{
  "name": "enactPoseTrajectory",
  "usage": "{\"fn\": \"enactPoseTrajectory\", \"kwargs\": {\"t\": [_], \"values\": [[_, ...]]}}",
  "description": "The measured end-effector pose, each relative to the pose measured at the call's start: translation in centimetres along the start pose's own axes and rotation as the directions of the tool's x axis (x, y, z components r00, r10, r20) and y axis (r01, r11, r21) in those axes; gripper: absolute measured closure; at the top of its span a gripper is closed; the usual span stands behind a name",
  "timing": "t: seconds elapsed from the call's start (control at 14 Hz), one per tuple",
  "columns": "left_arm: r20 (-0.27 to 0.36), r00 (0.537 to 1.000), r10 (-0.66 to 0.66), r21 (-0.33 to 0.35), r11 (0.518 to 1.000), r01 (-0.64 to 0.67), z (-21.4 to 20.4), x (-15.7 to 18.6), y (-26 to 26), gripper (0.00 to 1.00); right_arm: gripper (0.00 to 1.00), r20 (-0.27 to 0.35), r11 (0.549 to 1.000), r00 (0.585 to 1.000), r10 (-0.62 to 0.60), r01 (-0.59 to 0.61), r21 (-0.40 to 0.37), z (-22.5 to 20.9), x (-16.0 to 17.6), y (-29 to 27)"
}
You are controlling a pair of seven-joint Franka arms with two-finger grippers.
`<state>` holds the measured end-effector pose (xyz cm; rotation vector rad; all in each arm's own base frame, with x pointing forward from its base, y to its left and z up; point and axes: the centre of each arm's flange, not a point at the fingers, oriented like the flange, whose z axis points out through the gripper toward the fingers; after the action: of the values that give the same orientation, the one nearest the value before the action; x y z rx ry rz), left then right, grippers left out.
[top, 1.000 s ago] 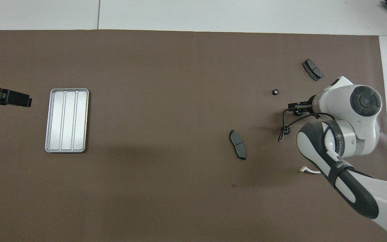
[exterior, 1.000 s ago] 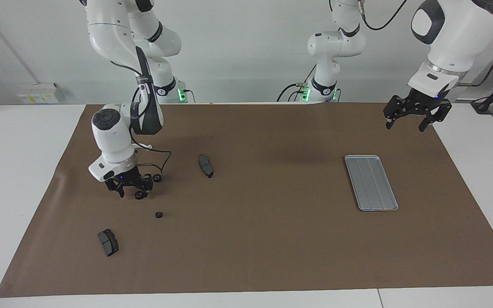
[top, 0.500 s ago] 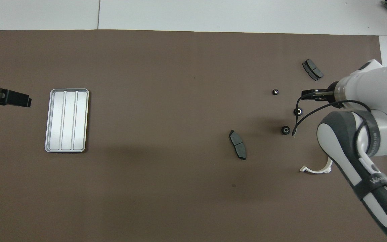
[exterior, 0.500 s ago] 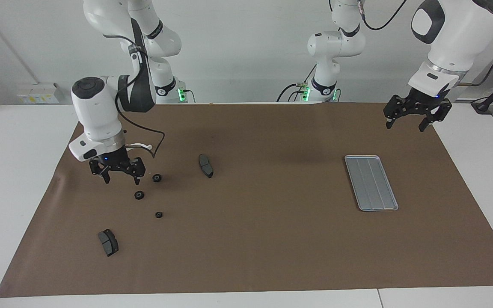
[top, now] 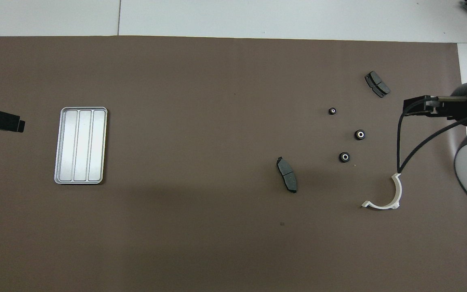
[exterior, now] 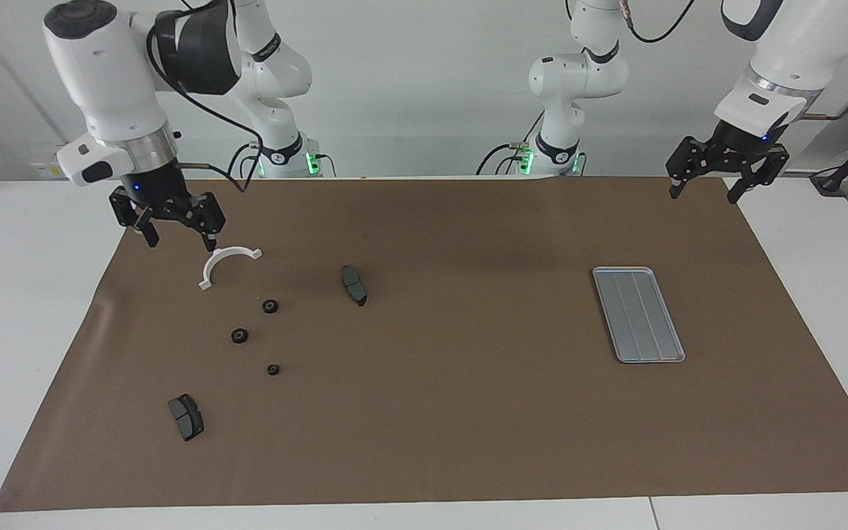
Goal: Place bearing gear from tray to pile
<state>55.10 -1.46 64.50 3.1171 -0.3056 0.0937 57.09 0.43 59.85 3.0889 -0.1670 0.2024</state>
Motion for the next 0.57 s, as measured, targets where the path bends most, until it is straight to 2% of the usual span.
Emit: {"fn": "enactPoseTrajectory", "kwargs": {"t": [0.29,0.57], "values": [[0.004,1.0,-0.017,-0.001,1.0,0.017,0.1,0.0,0.0,0.0,0.0,0.078,1.0,0.997,0.001,-0.001,-0.003,-1.6,-1.5,0.1],[0.002,1.0,-0.018,-0.001,1.0,0.018,0.1,0.0,-0.1,0.0,0.0,0.105,1.0,0.995,0.0,-0.002,0.019,-1.2,-1.8,-0.3]]}}
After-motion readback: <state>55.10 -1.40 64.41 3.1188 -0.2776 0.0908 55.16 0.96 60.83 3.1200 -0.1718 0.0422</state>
